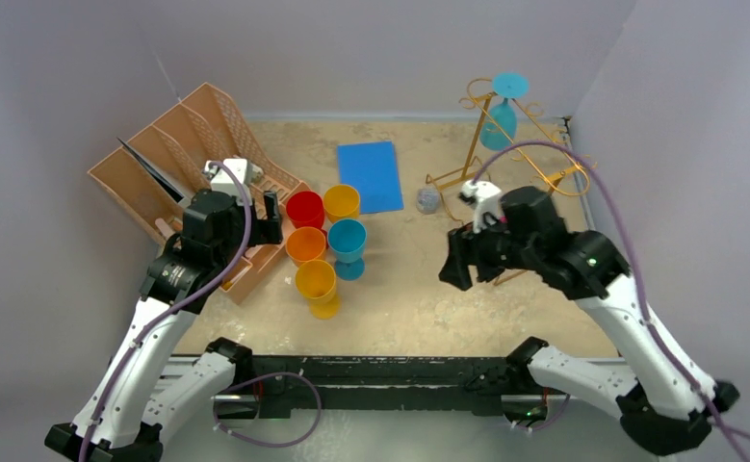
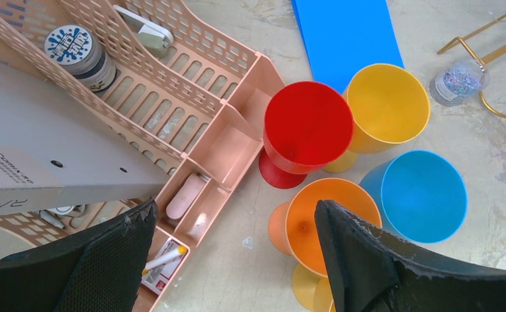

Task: Take the wine glass off the wine glass rack
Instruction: Pick up the wine glass at the center of the board.

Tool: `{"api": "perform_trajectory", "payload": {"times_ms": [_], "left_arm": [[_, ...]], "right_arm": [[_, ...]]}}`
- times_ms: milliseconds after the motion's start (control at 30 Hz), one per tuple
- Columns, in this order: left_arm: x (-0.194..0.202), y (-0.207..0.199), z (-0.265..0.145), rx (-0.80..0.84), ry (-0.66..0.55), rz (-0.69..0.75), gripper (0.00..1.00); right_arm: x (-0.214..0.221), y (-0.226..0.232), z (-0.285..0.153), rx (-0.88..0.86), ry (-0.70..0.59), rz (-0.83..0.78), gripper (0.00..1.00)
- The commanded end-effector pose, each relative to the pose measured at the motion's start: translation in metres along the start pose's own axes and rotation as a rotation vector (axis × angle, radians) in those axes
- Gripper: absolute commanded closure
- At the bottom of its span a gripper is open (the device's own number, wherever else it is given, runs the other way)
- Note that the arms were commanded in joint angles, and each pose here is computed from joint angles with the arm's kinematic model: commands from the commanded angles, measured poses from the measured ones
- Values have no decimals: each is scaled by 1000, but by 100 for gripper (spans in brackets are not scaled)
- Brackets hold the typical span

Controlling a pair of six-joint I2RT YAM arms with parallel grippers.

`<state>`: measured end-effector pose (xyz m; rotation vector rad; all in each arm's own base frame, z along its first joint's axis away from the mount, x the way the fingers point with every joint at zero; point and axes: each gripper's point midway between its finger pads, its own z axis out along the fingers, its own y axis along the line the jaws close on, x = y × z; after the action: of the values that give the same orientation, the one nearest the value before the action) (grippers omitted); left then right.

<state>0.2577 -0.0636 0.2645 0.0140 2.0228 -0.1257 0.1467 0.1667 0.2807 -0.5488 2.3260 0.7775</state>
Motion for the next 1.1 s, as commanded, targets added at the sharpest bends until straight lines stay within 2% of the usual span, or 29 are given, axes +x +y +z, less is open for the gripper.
{"api": "perform_trajectory", "payload": {"times_ms": [0, 167, 267, 467, 633, 733, 867, 1067], "left_arm": [[-3, 0, 0, 2, -13, -3, 11], [-3, 3, -1, -8, -17, 0, 11], [-3, 3, -1, -10, -18, 1, 11], [-4, 4, -1, -10, -21, 1, 11], [-4, 3, -2, -8, -21, 1, 11], [-4, 4, -2, -10, -21, 1, 11], [-3, 5, -2, -16, -22, 3, 11], [-4, 5, -2, -17, -22, 4, 11]], "right_arm": [[15, -57, 25, 419, 112, -179, 29], [-7, -83, 39, 702, 68, -386, 27], [-20, -89, 51, 792, 44, -493, 27], [-18, -108, 74, 941, 158, -602, 27], [-12, -118, 100, 984, 259, -685, 27], [-11, -127, 110, 1004, 284, -675, 30], [-6, -154, 111, 1037, 338, -572, 32], [-4, -178, 111, 1062, 343, -500, 35]]}}
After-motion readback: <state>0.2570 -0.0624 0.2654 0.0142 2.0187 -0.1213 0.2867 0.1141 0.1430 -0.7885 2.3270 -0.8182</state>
